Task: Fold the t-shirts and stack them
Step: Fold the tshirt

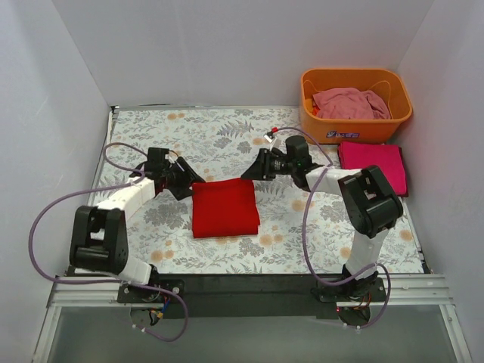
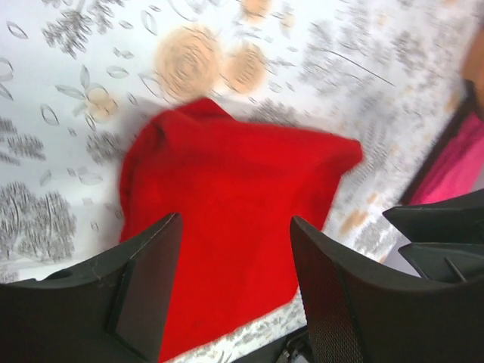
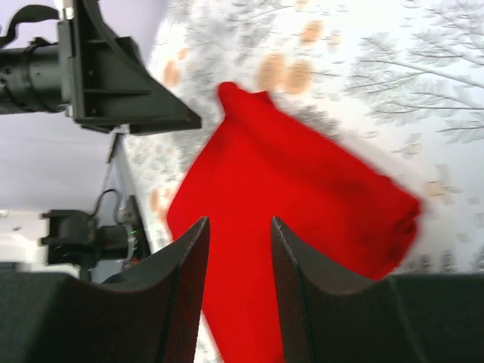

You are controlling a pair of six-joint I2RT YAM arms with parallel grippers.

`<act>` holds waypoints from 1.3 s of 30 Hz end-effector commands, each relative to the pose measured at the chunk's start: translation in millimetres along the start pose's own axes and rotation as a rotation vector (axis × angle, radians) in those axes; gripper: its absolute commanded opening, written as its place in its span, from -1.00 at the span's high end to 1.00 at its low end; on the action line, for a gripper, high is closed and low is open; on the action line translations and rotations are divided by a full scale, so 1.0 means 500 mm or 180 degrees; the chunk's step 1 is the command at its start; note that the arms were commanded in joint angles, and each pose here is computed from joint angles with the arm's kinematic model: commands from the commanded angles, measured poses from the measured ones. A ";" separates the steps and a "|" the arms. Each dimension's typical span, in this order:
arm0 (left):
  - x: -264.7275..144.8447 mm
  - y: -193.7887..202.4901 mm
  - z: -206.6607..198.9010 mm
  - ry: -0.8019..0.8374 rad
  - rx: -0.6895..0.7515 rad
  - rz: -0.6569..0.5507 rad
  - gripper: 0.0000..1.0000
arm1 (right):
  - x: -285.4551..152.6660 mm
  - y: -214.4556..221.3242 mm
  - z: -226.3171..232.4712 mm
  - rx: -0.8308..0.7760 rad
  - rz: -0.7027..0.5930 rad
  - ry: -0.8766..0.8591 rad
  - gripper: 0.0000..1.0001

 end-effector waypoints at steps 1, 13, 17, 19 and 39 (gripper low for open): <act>-0.083 0.028 -0.039 0.0311 0.0220 -0.0068 -0.16 | -0.038 0.006 0.102 -0.0161 -0.0014 -0.0430 0.10; -0.072 0.245 0.090 0.0102 -0.0012 0.0534 0.12 | -0.060 0.268 0.062 0.0316 0.0864 -0.0622 0.10; -0.067 0.266 0.131 -0.0096 -0.0173 0.0551 0.22 | -0.085 0.312 -0.012 0.0684 0.0888 -0.0418 0.11; -0.076 0.264 0.134 -0.0091 -0.0164 0.0472 0.23 | -0.104 0.311 -0.026 0.0748 0.0824 -0.0386 0.12; 0.023 -0.036 -0.024 0.0120 -0.0222 -0.0206 0.25 | 0.004 -0.043 -0.014 0.0476 -0.0658 -0.0234 0.13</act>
Point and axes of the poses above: each gripper's point midway between its finger pads, its own x axis out along the fingers, its own z axis along the line the jaws close on, y = z × x, the point moved 3 cm from there along -x, back along the fingers, and after that the axes turned 4 degrees about x, right-handed, at the moved point
